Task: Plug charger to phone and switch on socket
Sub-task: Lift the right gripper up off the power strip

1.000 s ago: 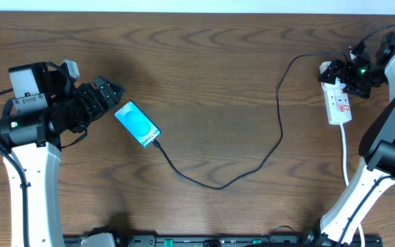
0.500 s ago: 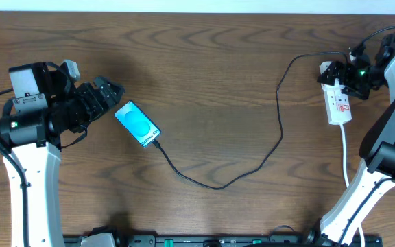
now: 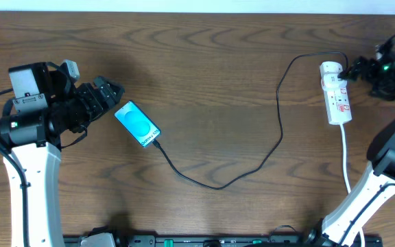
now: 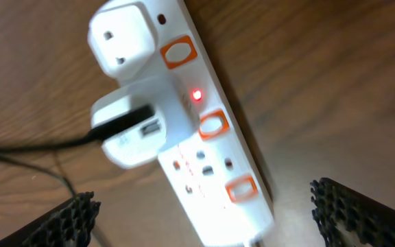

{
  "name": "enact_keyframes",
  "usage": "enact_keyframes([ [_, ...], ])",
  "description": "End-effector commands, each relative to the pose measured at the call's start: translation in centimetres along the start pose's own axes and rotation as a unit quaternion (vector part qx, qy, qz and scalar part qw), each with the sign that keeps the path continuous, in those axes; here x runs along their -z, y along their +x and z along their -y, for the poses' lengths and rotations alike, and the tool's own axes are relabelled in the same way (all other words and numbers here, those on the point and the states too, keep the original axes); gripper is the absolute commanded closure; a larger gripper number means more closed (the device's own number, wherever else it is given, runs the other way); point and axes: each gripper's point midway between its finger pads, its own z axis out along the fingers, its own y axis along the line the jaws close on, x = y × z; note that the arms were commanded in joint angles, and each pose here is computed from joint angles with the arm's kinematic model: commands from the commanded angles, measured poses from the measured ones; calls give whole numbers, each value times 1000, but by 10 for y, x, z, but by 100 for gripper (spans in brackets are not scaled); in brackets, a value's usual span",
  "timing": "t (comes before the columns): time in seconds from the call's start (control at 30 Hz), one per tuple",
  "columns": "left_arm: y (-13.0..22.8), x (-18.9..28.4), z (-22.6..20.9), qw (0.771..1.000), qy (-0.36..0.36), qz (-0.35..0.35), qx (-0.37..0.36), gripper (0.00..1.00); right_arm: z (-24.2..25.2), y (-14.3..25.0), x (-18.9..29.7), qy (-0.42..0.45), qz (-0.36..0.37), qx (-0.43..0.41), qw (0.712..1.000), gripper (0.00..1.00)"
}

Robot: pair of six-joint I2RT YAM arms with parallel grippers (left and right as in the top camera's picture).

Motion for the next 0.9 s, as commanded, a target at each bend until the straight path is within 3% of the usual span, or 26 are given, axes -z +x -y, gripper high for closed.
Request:
enact_keyframes([
  [0.0,-1,-1,0,1000,3,-2,4,7,-24,-12,70,10,75,22,997,1],
  [0.07,-1,-1,0,1000,3,-2,4,7,-42,1,105,20,94,38,995,1],
  [0.33,-1,-1,0,1000,3,-2,4,7,-97,60,164,42,94,94,990,1],
  [0.57,-1,-1,0,1000,3,-2,4,7,-114,89,188,37,96,112,988,1],
  [0.87,-1,-1,0,1000,3,-2,4,7,-113,91,188,37,91,111,989,1],
])
